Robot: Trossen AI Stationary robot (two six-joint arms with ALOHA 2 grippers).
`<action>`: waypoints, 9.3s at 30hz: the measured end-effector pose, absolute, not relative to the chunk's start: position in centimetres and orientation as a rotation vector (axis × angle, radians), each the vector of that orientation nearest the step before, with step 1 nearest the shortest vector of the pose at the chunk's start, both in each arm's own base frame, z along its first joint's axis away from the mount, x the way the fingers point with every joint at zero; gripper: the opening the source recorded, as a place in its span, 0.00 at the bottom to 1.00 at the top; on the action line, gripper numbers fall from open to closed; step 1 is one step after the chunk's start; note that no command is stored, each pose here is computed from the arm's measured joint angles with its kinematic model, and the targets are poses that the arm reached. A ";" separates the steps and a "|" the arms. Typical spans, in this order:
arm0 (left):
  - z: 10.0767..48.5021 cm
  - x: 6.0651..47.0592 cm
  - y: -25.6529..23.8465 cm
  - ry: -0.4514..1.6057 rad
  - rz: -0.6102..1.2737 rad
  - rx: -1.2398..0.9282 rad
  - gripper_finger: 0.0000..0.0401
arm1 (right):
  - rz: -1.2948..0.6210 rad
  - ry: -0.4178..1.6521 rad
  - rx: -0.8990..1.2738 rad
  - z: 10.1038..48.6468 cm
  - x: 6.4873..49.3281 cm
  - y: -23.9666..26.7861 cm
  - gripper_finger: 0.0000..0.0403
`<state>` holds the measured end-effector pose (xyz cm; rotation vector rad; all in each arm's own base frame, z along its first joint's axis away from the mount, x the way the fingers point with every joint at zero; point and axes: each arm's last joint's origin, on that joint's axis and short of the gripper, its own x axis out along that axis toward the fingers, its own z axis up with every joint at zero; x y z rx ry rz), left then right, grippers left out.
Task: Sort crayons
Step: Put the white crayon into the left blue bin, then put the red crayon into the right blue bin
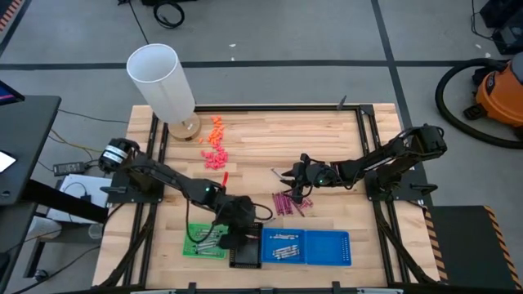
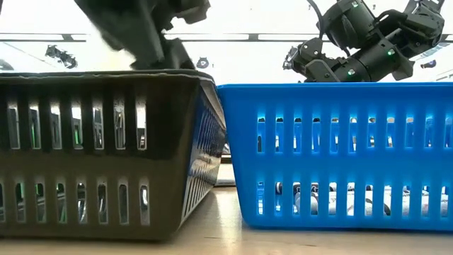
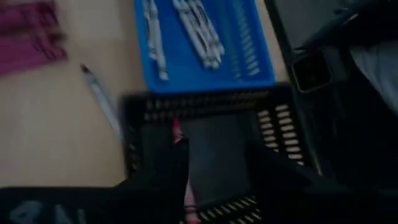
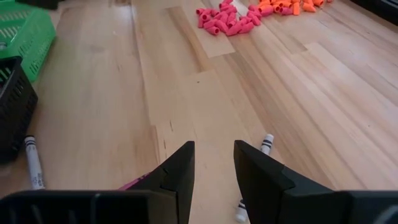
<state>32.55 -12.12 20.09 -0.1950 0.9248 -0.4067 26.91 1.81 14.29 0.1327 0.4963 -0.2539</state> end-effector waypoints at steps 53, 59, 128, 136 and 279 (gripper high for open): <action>13.5 39.2 5.3 0.746 0.051 0.235 0.43 | -0.356 0.662 0.092 12.1 26.3 1.3 0.30; 13.4 39.4 6.2 0.698 -0.034 0.204 0.43 | -0.353 0.661 0.096 12.1 26.3 1.3 0.30; 17.6 37.0 -0.6 0.810 -0.196 0.027 0.04 | -0.695 0.640 0.021 15.2 23.1 1.1 0.30; 18.4 37.0 -4.3 0.795 -0.262 -0.038 0.04 | -0.750 0.629 0.020 15.1 22.9 1.0 0.30; 19.7 39.0 -5.3 1.130 -0.255 0.369 0.03 | -0.548 0.643 0.097 15.3 23.5 2.0 0.30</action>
